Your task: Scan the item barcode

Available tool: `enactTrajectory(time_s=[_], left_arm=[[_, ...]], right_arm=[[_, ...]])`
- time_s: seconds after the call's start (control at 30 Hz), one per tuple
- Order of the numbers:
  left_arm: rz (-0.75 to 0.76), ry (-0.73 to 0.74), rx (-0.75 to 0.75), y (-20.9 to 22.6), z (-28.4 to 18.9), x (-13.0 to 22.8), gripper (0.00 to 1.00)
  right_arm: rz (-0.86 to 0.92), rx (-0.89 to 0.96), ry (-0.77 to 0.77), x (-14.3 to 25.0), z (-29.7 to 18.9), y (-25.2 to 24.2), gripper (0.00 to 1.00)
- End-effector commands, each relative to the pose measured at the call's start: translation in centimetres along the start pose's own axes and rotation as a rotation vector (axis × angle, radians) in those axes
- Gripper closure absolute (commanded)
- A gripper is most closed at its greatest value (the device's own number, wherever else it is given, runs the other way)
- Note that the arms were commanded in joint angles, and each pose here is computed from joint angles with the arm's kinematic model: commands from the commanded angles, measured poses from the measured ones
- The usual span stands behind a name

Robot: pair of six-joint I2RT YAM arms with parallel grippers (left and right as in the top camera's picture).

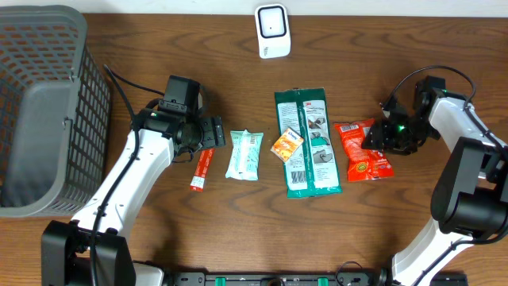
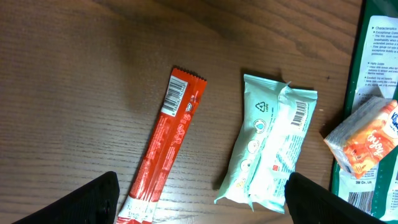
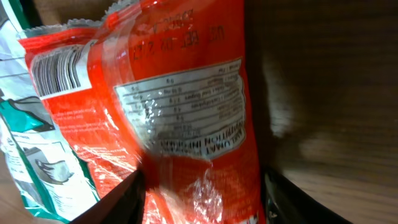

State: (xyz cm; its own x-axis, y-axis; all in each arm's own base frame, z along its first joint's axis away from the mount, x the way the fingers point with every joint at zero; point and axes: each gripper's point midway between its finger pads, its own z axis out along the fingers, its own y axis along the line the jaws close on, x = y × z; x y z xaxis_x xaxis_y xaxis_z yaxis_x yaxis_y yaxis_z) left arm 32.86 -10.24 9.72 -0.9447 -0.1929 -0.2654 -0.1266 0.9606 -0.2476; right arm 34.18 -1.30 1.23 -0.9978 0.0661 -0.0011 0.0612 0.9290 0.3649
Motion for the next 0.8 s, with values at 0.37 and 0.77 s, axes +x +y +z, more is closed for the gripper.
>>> enactTrajectory(time_s=[0.37,0.77], left_arm=[[0.008,-0.01,-0.003,0.0,-0.2,-0.4,0.14],[0.008,-0.01,-0.003,0.0,-0.2,-0.4,0.14]], right_arm=[[0.023,-0.021,0.074,2.1,1.9,-0.3,0.6],[0.025,-0.038,0.064,1.9,1.6,0.1,0.91]])
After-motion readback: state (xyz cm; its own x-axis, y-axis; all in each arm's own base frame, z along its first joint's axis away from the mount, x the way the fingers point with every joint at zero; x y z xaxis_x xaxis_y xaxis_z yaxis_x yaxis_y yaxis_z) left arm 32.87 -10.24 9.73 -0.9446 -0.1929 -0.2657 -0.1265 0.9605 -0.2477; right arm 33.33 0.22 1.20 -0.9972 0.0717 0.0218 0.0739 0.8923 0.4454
